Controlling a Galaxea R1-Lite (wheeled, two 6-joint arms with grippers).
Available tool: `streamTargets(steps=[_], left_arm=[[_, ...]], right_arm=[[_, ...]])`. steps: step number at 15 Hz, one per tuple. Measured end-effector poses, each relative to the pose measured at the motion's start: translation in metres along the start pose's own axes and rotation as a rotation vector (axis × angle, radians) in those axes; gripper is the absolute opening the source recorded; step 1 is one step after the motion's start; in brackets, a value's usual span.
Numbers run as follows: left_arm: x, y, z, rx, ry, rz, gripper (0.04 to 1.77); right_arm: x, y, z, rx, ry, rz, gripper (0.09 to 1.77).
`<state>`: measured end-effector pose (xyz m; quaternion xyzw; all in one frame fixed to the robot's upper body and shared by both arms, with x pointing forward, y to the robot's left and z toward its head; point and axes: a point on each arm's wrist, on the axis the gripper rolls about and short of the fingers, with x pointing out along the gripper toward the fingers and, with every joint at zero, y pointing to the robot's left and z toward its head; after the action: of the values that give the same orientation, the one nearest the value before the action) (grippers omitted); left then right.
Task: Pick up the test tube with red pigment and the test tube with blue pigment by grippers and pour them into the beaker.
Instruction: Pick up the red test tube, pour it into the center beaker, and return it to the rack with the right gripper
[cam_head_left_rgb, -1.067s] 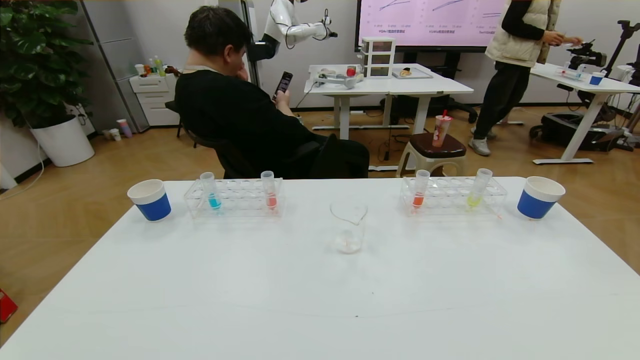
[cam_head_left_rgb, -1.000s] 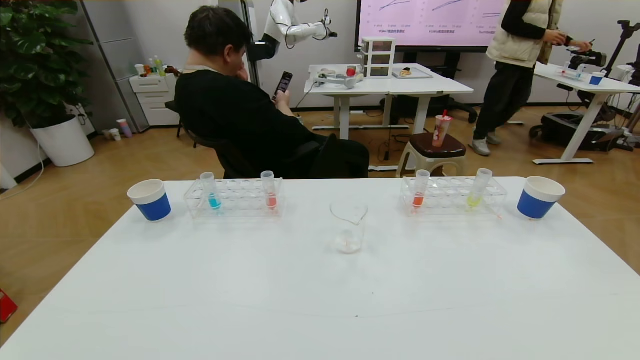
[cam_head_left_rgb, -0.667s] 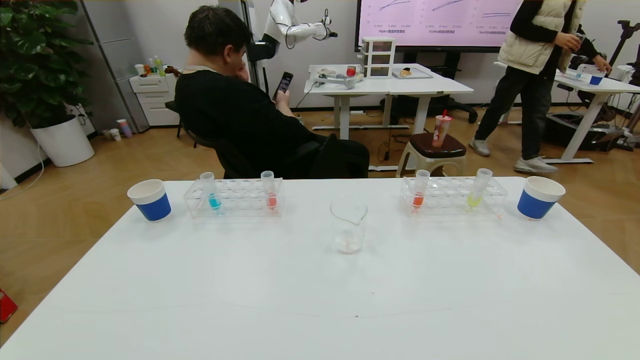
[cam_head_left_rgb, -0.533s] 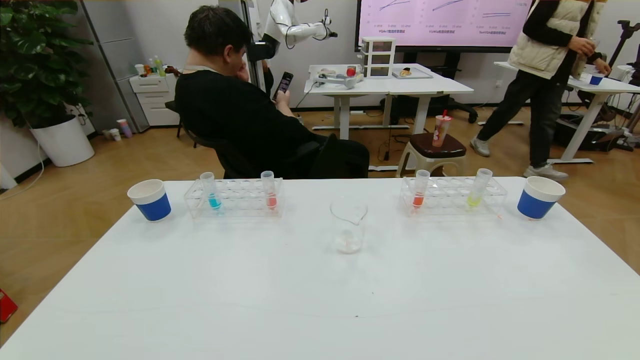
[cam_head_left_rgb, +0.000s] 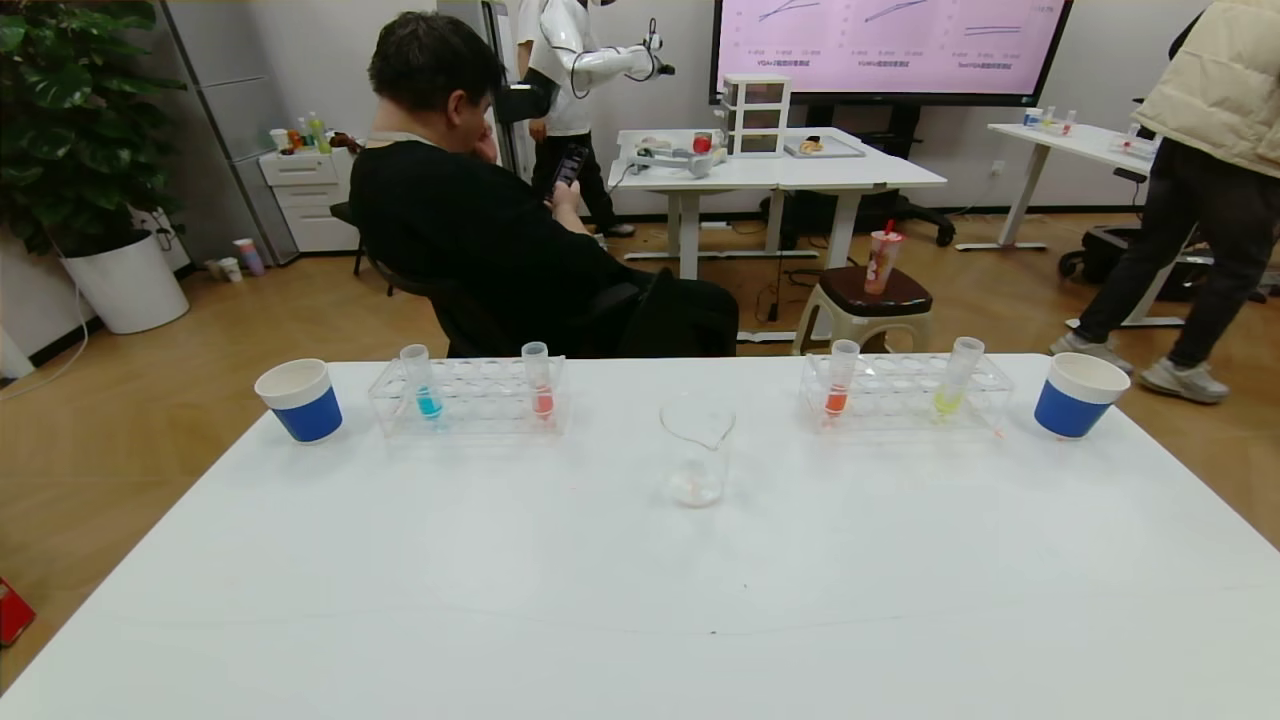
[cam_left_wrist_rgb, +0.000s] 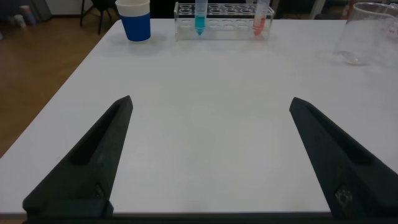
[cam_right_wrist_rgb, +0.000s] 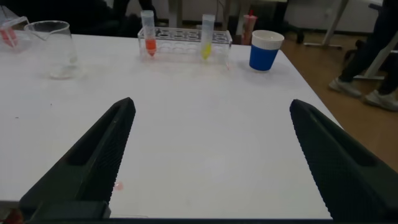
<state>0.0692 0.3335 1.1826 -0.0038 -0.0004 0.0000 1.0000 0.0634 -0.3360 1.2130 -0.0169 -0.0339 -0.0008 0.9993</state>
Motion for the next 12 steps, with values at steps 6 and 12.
streamTargets(steps=[6,12], left_arm=[[0.000,0.000,0.000,0.000,0.000,0.000,1.76],[0.000,0.000,0.000,0.000,0.000,0.000,1.76]], right_arm=[[0.045,-0.003,0.083,0.025,-0.077,0.022,1.74],[0.152,0.003,0.112,0.061,-0.035,0.059,1.74]])
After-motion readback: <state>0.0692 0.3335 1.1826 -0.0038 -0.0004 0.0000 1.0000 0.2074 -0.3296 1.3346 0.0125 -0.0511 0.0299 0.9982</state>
